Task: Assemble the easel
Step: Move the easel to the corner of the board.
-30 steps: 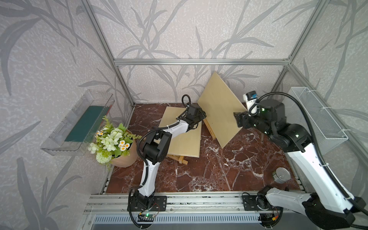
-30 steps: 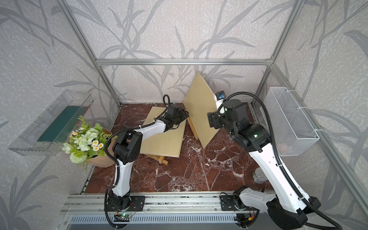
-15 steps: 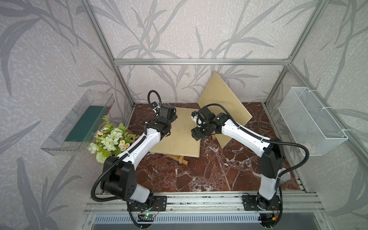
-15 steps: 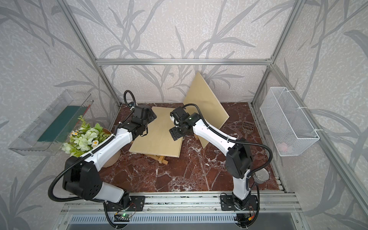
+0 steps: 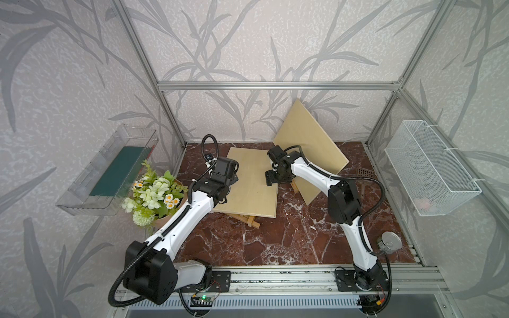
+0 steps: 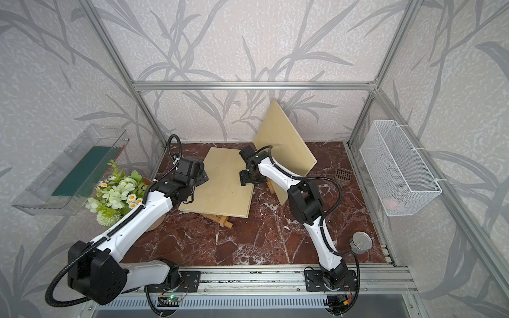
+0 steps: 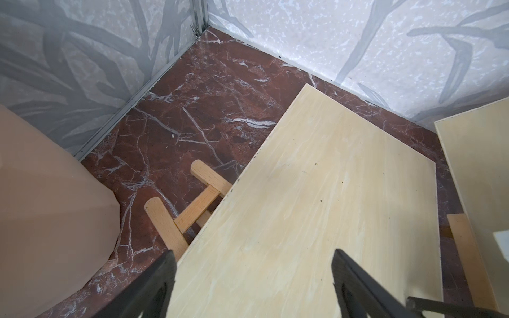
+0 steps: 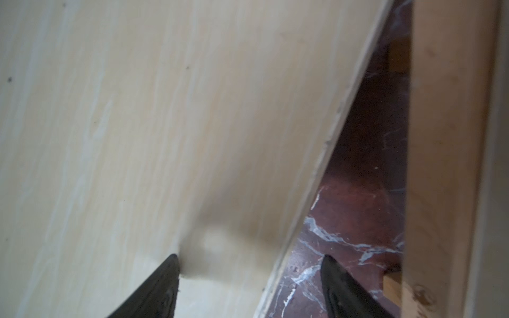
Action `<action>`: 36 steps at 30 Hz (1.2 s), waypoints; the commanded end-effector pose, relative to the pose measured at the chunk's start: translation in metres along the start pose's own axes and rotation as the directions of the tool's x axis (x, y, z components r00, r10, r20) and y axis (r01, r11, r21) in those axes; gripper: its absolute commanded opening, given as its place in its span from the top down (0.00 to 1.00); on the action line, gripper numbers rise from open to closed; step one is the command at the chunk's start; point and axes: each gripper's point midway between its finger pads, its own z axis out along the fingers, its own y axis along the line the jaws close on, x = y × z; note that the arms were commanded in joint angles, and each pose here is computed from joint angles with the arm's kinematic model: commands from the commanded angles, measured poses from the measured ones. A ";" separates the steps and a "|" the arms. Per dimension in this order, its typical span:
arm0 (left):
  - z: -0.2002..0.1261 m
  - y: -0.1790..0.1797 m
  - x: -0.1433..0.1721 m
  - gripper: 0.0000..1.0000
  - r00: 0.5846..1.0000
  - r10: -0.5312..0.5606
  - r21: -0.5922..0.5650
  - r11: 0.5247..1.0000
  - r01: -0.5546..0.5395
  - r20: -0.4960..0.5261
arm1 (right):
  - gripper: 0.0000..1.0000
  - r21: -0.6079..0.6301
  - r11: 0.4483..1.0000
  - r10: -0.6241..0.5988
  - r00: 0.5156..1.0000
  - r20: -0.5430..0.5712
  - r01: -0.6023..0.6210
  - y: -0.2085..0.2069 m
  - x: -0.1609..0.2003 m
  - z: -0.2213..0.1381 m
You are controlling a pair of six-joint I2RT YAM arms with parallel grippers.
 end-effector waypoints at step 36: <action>0.023 -0.005 0.015 0.10 0.994 0.030 -0.030 0.999 -0.034 -0.104 | 0.21 0.062 0.886 0.450 0.884 0.129 -0.460 -0.240 -0.011 -0.067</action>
